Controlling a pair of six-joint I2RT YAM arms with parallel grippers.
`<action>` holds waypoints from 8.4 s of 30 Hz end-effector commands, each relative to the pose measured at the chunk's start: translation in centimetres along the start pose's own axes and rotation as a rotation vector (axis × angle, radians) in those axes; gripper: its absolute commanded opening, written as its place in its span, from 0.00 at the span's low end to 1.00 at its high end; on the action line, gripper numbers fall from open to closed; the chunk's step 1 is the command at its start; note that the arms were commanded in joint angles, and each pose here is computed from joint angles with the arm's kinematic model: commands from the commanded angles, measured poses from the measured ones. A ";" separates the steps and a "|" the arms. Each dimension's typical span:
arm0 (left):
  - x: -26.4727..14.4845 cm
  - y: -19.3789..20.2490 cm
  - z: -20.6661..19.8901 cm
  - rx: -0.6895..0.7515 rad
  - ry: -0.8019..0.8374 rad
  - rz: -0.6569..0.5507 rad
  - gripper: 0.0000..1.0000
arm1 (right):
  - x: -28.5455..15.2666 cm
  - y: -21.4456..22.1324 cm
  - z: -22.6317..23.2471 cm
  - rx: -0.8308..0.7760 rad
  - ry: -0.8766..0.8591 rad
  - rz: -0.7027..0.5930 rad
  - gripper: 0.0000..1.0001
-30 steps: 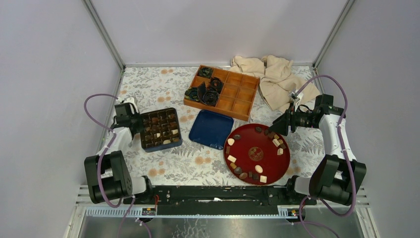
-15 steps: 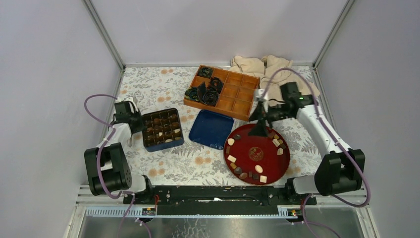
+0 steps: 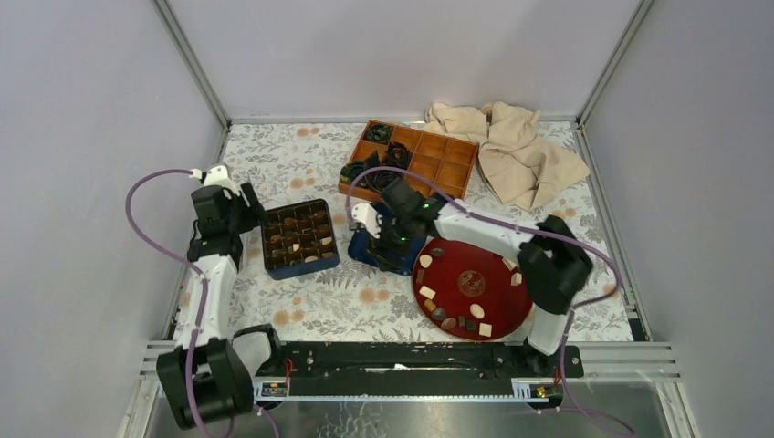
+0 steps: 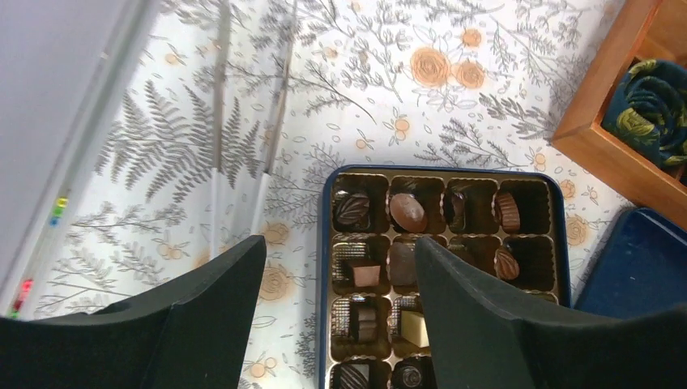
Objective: Pack the chocolate
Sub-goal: Pick up the box lid from the center of the board, then move the packing box to the center of the board, then close the box lid on the packing box.
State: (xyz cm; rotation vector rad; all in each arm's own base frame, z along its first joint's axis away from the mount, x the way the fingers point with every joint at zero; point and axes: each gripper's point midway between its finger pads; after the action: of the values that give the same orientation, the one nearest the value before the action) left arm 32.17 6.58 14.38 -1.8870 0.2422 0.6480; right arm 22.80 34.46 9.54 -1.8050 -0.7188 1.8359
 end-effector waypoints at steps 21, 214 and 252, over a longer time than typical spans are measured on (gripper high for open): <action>-2.2 -1.2 -1.7 0.118 -0.006 -0.128 0.80 | 8.5 4.3 -0.9 0.148 0.115 0.340 0.30; -9.1 7.2 -12.2 -0.299 0.357 0.152 0.99 | -8.3 -2.0 -4.3 1.067 -0.311 -0.568 0.00; -6.4 15.0 -14.6 -0.338 0.495 0.461 0.57 | -1.0 -0.3 -5.7 1.200 -0.286 -0.332 0.08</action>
State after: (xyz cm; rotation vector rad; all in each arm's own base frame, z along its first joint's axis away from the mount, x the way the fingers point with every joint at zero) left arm 24.18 -12.88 9.61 -2.3205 0.9198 0.6051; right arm 28.22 34.66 10.00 -0.5867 0.0897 1.6811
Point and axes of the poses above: each gripper's point midway between its finger pads, its own x axis out along the fingers, its own z axis along the line the jaws close on, y = z × x, and after that the axes turned 8 degrees about -x, right-handed
